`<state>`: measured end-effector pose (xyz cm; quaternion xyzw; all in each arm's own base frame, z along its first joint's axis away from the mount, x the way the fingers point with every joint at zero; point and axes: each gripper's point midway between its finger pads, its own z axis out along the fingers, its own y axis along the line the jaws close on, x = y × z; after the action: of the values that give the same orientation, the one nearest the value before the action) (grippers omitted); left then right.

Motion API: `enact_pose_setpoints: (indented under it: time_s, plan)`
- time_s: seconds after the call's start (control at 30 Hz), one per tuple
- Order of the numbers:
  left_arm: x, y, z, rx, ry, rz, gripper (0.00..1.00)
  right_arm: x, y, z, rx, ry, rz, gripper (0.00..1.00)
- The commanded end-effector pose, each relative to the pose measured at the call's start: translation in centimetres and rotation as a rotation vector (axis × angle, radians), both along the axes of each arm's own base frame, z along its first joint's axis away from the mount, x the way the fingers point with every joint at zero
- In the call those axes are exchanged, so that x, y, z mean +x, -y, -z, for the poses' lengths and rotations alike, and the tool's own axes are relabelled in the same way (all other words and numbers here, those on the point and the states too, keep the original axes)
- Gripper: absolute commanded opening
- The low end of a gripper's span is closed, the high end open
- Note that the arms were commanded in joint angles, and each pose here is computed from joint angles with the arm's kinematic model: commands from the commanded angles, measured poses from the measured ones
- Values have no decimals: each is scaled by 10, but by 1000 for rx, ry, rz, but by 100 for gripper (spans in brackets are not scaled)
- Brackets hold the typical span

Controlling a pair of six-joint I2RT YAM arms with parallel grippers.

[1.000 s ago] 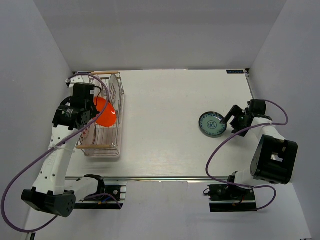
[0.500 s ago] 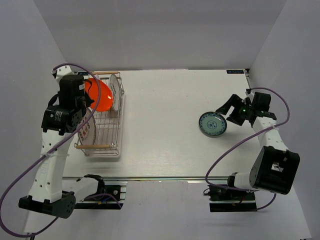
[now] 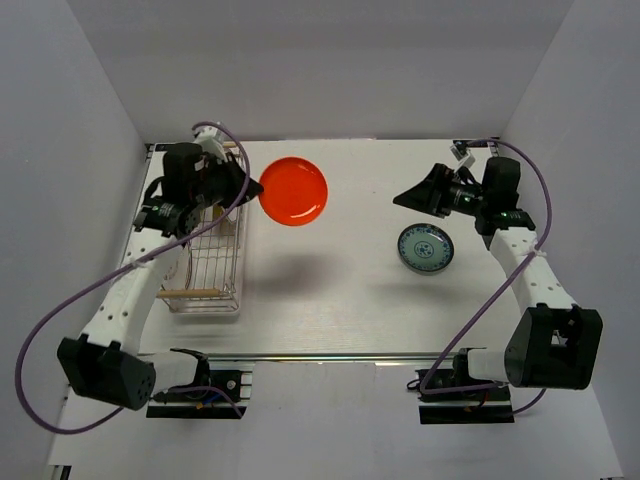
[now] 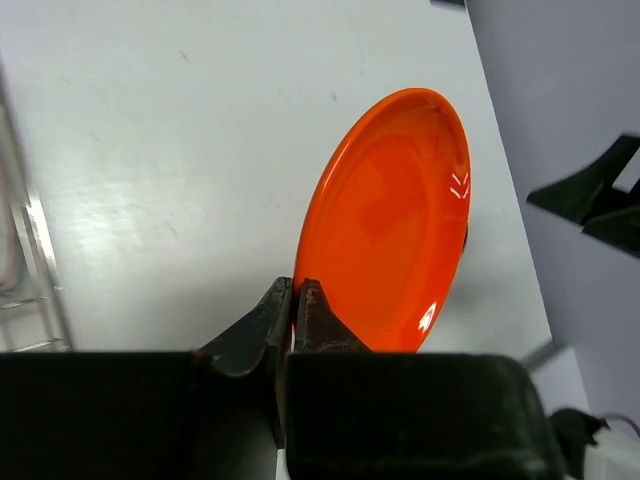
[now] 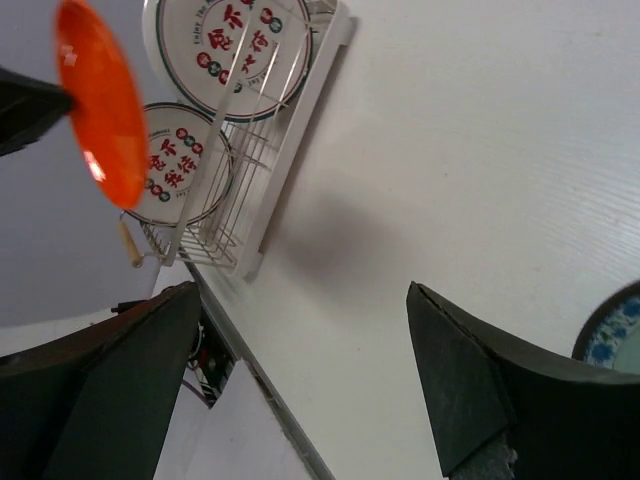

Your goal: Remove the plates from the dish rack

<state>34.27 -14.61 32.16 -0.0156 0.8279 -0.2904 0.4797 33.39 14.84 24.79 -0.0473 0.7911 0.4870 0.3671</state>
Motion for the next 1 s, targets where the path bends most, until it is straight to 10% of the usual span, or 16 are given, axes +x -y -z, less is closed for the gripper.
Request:
enact_pose_setpoints:
  time_s: [0.0,0.47,0.7,0.9,0.97]
  plan:
    - [-6,43,-5,-125,19,204,0,-4,-27,-49,43,159,-98,89]
    - [-23,106,57,-145,-125,350,0,10,-99,0,-46,5,-216,76]
    - [-22,113,69,-99,-144,325,0,-1,-105,15,-50,-57,-226,16]
    - [-16,112,71,-69,-147,297,0,-5,-103,19,-41,-85,-227,0]
    - [-11,111,70,-50,-158,281,30,-1,-98,20,-66,-92,-193,0]
